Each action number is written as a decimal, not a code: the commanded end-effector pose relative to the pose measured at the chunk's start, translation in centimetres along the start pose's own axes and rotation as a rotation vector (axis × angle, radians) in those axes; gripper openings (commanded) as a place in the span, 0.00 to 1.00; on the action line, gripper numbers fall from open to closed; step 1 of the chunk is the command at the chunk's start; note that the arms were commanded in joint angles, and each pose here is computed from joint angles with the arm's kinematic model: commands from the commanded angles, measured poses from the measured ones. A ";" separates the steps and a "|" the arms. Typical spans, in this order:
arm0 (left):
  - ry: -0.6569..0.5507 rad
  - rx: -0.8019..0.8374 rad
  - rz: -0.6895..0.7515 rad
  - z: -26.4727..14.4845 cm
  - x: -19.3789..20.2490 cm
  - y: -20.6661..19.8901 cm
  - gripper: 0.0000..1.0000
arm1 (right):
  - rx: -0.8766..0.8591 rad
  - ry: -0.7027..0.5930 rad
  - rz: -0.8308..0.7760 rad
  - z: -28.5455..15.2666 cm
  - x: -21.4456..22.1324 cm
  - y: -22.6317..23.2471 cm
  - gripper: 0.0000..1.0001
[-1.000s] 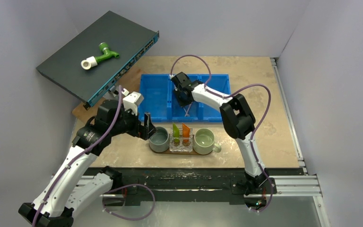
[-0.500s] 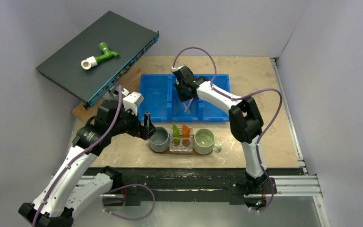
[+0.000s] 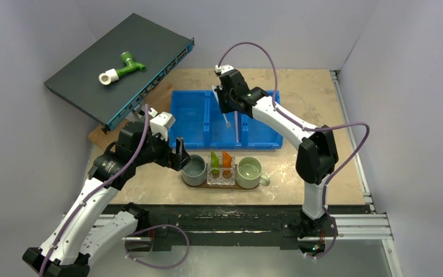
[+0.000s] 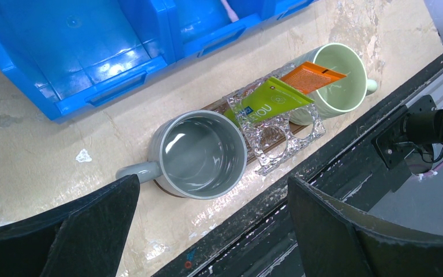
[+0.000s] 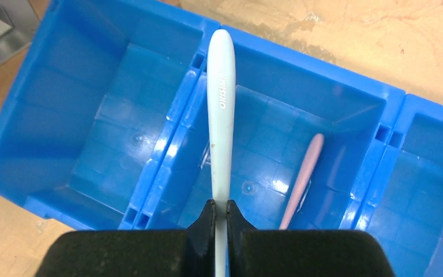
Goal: Prepare toiletry sets of a toothbrush and toothpaste on the tray
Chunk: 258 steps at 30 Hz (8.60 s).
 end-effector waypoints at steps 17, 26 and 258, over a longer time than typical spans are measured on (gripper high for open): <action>-0.061 0.156 -0.009 -1.4 -3.0 -3.8 0.99 | -0.135 -0.273 -0.040 -11.3 -4.7 0.5 0.00; -0.022 0.238 -0.051 -2.8 -5.3 -6.7 1.00 | -0.170 -0.325 -0.191 -16.3 -2.4 1.2 0.00; 0.182 1.310 0.133 -18.9 -5.0 -19.4 0.00 | -1.076 -1.539 -1.032 -49.7 -2.0 12.6 0.20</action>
Point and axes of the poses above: each gripper's point midway between its finger pads, its own z axis out along the fingers, its own y axis along the line the jaws close on, x = y × z, the point moved 2 cm from there along -z, back along the fingers, and after that the axes turned 10 degrees about -z, right-handed, at the moved point
